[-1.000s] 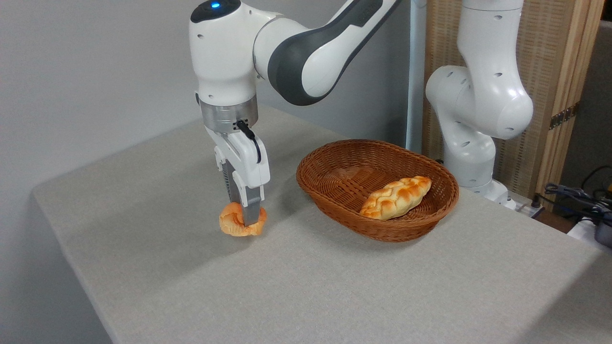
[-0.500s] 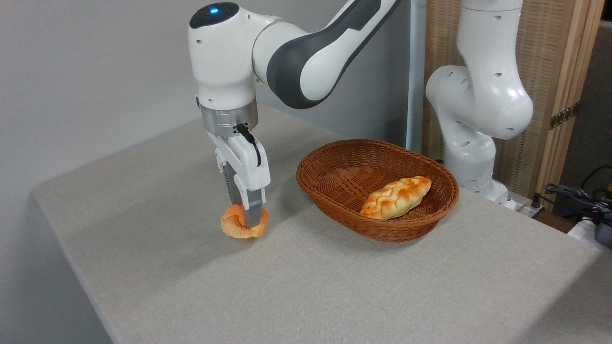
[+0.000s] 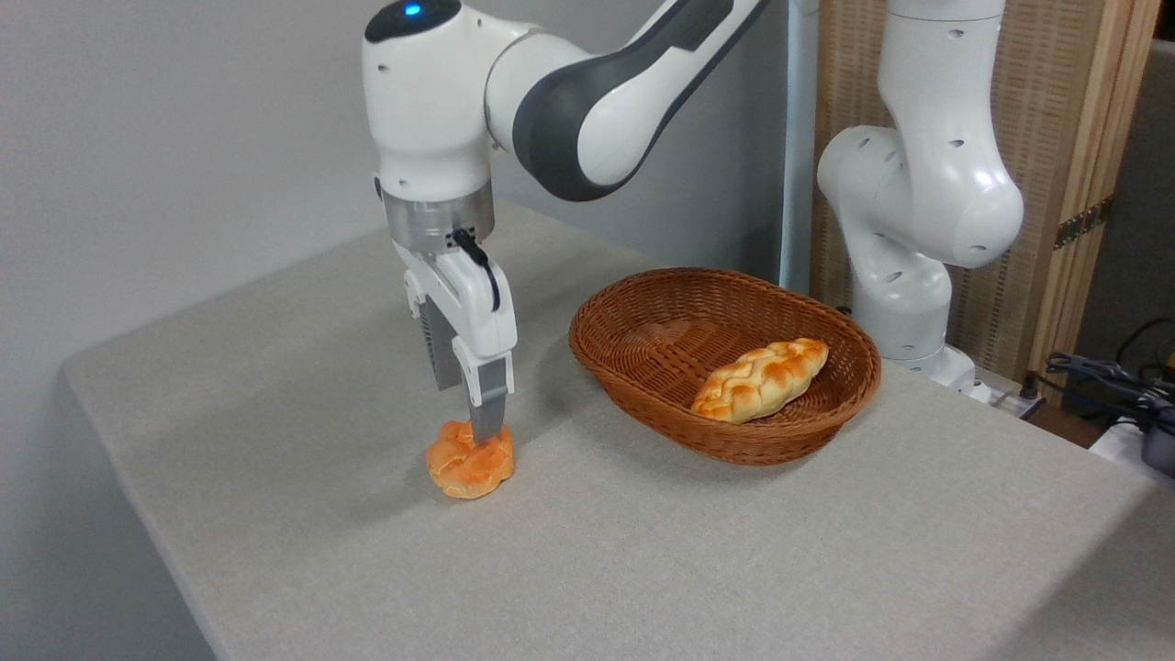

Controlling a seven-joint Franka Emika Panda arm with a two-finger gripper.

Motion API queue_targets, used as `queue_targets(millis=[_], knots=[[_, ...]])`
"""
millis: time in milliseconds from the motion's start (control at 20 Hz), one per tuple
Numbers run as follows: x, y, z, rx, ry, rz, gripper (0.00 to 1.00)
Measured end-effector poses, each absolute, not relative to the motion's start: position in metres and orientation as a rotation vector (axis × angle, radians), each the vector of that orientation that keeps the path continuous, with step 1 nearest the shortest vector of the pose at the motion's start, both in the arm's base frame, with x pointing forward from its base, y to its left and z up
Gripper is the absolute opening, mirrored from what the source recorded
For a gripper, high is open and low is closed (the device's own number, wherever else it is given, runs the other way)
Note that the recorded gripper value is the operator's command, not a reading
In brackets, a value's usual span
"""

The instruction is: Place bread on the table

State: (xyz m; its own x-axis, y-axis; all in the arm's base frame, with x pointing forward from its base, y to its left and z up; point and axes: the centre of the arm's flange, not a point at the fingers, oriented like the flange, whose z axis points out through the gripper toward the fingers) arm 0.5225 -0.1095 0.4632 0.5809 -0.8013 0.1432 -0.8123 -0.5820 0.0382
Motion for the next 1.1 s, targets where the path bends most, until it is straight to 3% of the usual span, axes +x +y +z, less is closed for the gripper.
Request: queue_targets(millis=[150,450,550,700,1100], knots=[[0.519,-0.093,0.495,2.726,-1.353,0.228,1.00],[0.510,-0.055,0.595,2.745,-1.287,0.189,1.00],[0.514,-0.044,0.615,2.754,-1.267,0.187,1.00],[0.527,-0.037,0.626,2.790,-1.246,0.121,1.00],[0.545,-0.035,0.627,2.872,-1.250,0.051,1.00]])
